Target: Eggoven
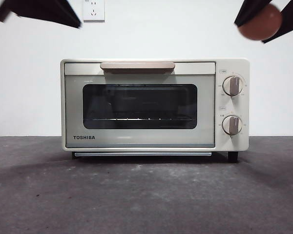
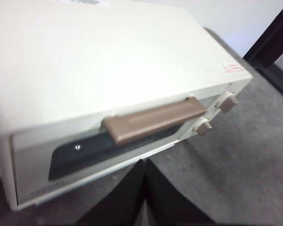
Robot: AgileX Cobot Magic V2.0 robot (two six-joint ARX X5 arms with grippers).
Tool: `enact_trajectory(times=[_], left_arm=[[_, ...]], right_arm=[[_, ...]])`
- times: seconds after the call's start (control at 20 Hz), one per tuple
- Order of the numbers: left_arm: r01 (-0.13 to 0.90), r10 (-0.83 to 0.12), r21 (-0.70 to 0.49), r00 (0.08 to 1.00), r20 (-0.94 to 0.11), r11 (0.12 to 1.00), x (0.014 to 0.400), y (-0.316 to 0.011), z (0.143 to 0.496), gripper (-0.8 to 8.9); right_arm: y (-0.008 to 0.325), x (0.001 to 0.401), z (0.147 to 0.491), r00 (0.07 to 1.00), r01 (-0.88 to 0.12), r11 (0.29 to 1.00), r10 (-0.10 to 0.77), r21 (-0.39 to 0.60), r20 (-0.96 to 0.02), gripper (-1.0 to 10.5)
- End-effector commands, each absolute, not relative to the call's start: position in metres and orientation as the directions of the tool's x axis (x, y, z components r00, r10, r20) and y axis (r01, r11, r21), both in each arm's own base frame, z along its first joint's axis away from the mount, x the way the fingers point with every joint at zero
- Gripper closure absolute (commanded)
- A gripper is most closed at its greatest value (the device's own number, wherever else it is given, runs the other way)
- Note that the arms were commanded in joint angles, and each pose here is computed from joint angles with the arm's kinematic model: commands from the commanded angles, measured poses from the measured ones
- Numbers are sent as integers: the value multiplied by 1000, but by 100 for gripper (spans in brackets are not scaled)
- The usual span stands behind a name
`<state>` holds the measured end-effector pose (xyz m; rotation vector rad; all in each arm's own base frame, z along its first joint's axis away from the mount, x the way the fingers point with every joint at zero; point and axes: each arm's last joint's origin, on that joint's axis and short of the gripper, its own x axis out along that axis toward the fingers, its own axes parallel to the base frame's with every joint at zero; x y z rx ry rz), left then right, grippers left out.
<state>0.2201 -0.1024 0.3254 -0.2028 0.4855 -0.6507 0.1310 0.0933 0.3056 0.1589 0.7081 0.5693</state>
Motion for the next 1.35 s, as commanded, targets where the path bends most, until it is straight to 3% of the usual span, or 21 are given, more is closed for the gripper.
enact_trajectory(times=[0.05, 0.35, 0.7, 1.35], left_arm=[[551, -609, -262, 698, -377, 792, 238, -120, 331, 806], [562, -590, -206, 687, -424, 801, 278, -155, 321, 806], [567, -578, -176, 682, -448, 805, 294, -177, 300, 806], [672, -616, -187, 485, -621, 717, 255, -223, 277, 806]], right_arm=[[90, 124, 313, 630, -460, 830, 555, 314, -543, 944], [77, 107, 321, 665, -463, 830, 557, 310, -498, 944], [70, 97, 324, 678, -464, 830, 557, 309, -480, 944], [71, 98, 325, 684, -478, 827, 561, 294, -465, 944]])
